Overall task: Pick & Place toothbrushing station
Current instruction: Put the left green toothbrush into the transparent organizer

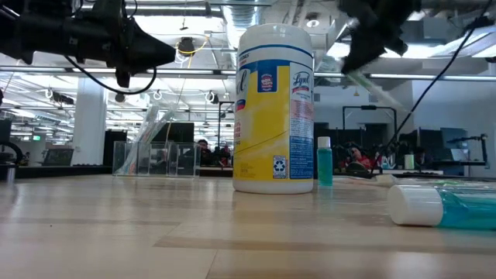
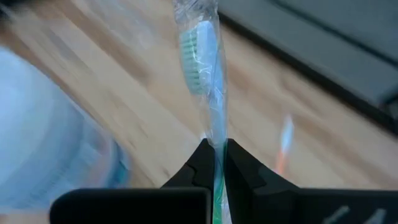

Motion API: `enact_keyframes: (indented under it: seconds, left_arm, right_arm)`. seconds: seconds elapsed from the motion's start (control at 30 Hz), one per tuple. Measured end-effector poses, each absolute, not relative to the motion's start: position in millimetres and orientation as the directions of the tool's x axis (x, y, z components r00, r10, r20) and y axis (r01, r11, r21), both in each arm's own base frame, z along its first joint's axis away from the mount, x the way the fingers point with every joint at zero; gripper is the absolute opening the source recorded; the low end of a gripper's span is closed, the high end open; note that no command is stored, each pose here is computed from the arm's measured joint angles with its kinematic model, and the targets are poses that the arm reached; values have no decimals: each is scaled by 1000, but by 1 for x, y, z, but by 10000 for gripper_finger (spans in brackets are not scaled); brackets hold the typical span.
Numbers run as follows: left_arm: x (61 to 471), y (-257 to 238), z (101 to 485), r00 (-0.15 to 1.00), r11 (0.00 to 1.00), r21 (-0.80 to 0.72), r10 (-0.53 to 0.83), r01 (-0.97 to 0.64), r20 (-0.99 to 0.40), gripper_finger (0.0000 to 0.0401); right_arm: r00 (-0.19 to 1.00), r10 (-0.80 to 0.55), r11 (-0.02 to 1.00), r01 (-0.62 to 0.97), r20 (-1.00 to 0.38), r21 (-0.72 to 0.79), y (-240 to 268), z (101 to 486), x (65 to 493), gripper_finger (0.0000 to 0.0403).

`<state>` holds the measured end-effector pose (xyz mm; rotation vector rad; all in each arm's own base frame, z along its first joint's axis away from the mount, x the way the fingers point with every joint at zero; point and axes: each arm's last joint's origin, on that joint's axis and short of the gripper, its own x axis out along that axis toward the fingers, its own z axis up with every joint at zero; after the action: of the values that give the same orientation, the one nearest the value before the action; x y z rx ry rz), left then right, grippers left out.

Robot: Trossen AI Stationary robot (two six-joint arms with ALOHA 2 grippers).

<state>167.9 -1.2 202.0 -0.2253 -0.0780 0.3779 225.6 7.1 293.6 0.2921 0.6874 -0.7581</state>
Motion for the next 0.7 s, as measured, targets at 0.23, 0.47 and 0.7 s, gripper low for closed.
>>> enact_keyframes:
  seconds: [0.23,0.47,0.7]
  left_arm:
    - [167,-2,210,927,910,-260,360,-323,109,74]
    - [166,-3,221,928,937,-248,302,-247,218,74]
    - [165,-1,225,915,935,-260,309,-242,260,74]
  right_arm:
    - [725,-524,798,602,-447,42,2,328,232,7]
    - [831,-473,862,505,-293,41,-11,343,251,7]
    - [899,-407,907,419,-163,41,-26,345,277,7]
